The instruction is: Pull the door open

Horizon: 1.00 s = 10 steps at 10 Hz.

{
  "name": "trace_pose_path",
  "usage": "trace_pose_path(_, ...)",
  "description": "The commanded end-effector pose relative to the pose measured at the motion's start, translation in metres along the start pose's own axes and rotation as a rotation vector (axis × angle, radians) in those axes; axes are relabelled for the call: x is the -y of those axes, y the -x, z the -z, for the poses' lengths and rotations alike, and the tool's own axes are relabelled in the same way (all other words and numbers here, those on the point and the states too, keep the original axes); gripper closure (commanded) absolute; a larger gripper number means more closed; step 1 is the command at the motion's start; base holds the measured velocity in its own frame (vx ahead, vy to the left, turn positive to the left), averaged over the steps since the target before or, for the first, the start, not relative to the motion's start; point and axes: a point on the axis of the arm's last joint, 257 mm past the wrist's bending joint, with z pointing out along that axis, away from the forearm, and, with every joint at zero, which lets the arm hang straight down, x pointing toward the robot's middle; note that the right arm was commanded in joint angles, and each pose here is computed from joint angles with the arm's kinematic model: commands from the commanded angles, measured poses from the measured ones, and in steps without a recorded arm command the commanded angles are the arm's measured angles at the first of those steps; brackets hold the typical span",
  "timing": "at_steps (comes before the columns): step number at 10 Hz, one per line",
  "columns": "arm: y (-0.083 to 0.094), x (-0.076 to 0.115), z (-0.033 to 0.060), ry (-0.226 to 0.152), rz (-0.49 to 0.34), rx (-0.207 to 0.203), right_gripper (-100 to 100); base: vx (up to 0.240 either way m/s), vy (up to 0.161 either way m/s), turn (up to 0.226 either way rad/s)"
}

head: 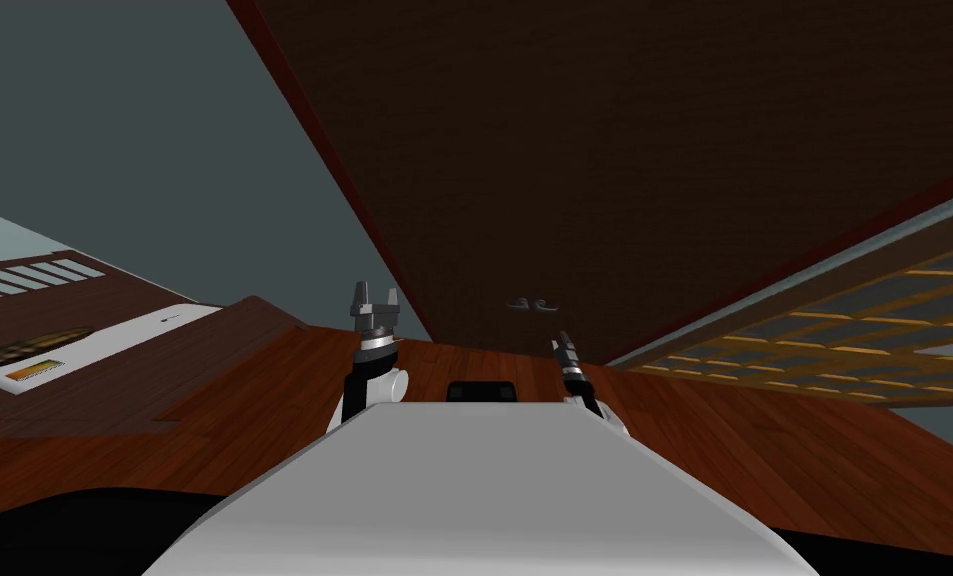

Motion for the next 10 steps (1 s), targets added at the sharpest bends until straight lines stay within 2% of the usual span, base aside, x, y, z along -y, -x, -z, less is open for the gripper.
trace_pose_path(1, 0.006, 0.006, 0.0027, -0.014, 0.002, 0.007, -100, 0.157, -0.025, 0.058)
trace_pose_path(3, 0.006, 0.007, 0.0032, -0.016, 0.003, 0.008, -100, 0.117, -0.026, 0.029)
trace_pose_path(4, 0.036, 0.013, 0.0143, -0.04, 0.022, 0.06, -100, 0.028, -0.026, -0.015)
trace_pose_path(5, 0.05, 0.015, 0.0194, -0.051, 0.031, 0.085, -100, 0.033, -0.035, -0.004)
trace_pose_path(7, 0.054, 0.015, 0.0211, -0.054, 0.034, 0.094, -100, 0.017, -0.028, 0.005)
trace_pose_path(8, 0.076, 0.017, 0.0289, -0.068, 0.047, 0.136, -100, 0.047, -0.047, 0.039)
trace_pose_path(10, 0.095, 0.019, 0.0333, -0.077, 0.055, 0.181, -100, 0.101, -0.092, 0.07)
